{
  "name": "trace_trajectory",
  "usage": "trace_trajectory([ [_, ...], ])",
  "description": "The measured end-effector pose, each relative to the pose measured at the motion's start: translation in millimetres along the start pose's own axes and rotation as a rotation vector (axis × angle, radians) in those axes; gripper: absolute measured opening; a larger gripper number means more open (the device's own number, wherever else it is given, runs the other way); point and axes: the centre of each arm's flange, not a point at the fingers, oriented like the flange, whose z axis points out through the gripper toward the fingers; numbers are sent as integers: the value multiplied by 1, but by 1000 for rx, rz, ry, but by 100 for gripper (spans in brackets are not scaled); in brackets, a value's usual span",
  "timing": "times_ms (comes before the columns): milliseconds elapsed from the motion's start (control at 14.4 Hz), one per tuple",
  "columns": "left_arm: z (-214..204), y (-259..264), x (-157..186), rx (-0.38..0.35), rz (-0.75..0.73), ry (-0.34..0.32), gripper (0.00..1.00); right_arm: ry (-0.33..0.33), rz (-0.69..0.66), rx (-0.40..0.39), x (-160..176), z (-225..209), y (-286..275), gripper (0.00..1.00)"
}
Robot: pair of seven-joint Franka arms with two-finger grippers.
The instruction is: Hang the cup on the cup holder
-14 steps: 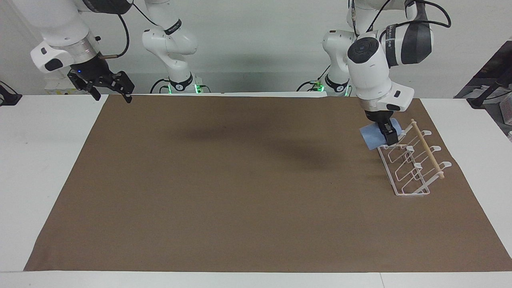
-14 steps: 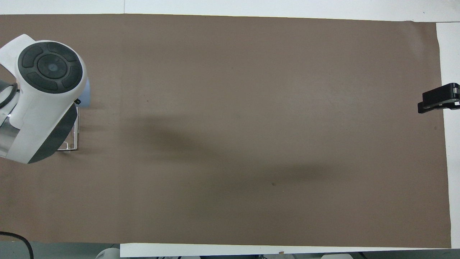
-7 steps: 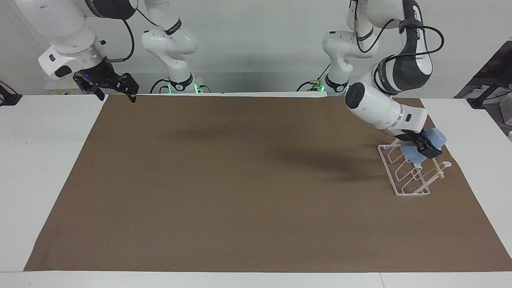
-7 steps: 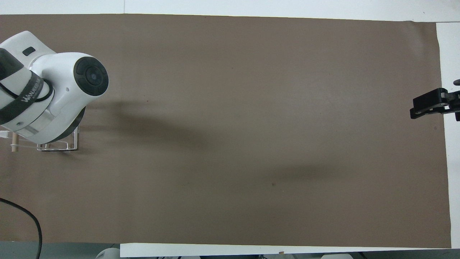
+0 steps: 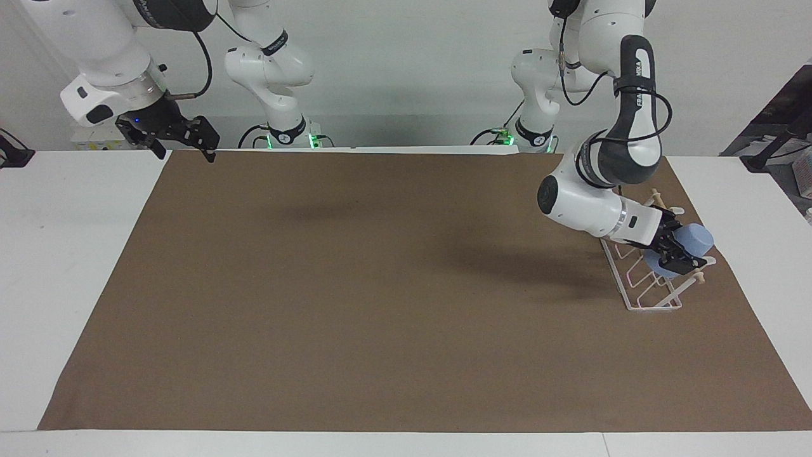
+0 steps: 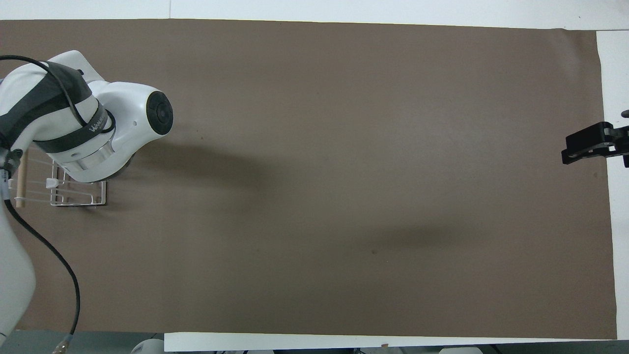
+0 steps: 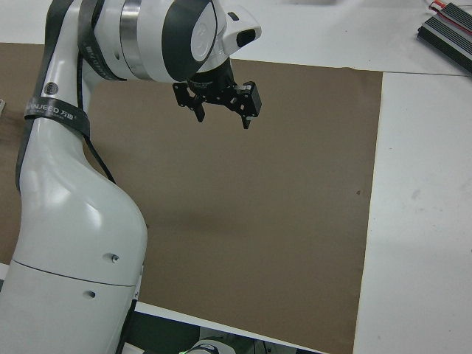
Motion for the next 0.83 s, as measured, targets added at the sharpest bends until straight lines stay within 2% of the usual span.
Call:
trace_trajectory([
  [416, 15, -1, -2, 19, 3, 4, 74, -4, 0, 0, 0, 2, 0, 100],
  [832, 17, 1, -23, -4, 34, -23, 74, -4, 0, 0, 0, 2, 0, 100],
])
